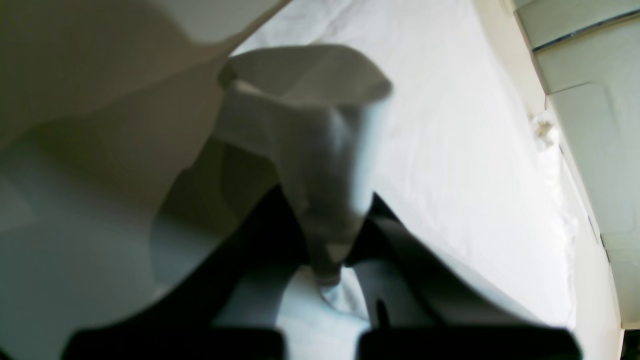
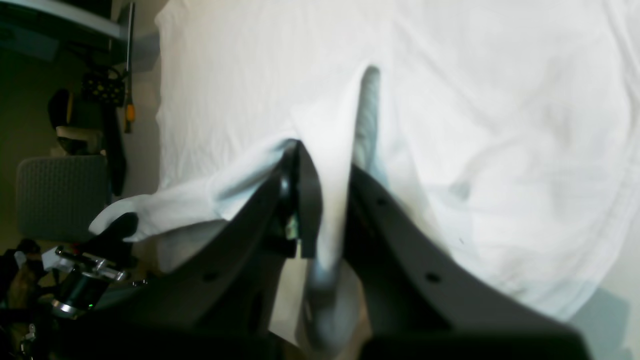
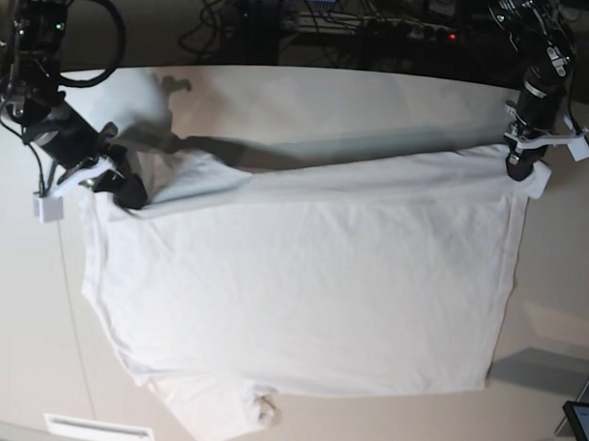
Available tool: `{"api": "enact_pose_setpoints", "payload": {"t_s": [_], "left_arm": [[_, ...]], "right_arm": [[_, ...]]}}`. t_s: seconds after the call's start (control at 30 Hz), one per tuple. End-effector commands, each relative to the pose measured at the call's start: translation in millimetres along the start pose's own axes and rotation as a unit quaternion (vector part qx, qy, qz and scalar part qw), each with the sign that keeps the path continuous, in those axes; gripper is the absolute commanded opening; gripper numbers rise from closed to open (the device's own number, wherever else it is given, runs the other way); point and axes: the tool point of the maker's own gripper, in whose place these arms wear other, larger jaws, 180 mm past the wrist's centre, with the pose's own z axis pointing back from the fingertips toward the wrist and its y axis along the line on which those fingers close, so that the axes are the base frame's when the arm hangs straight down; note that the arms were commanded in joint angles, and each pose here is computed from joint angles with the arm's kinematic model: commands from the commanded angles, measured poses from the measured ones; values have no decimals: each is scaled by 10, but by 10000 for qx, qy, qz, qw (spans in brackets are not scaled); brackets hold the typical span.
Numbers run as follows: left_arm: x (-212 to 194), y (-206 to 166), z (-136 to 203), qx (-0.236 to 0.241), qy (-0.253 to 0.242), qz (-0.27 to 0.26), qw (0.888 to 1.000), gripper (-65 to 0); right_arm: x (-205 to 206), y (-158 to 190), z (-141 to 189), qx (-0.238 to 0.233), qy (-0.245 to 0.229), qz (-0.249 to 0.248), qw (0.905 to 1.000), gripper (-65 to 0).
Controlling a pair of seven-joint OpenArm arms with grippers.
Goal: Fold the T-shirt properly
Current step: 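Lift both shoulder corners and fold the shoulder edge over toward the hem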
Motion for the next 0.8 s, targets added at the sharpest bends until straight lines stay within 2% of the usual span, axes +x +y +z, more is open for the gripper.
{"api": "enact_pose_setpoints", "payload": {"t_s": [0.0,0.2,0.43,0.6,0.77], "left_arm": [[185,-72,0,-103,-285,-82,9995,-650],[225,-110,-136,-182,-350,105,9992,-650],[183,-85,-386,-218,-306,524,9979,-650],[277,-176,-487,-328,-409,631,9966,-650],[404,-224,-606,-163,-529,1052,9929,-650]], "right_arm": [[133,8,24,26,-207,74,9998,-643],[306,47,-32,95,-349,145,9992,-643],[382,-149,-195,-29,-212,-97,9997,-643],[521,-95,-230,37,-321,-36,9995,-643],[598,-182,-325,-14,-317,-184,9993,-643]]}}
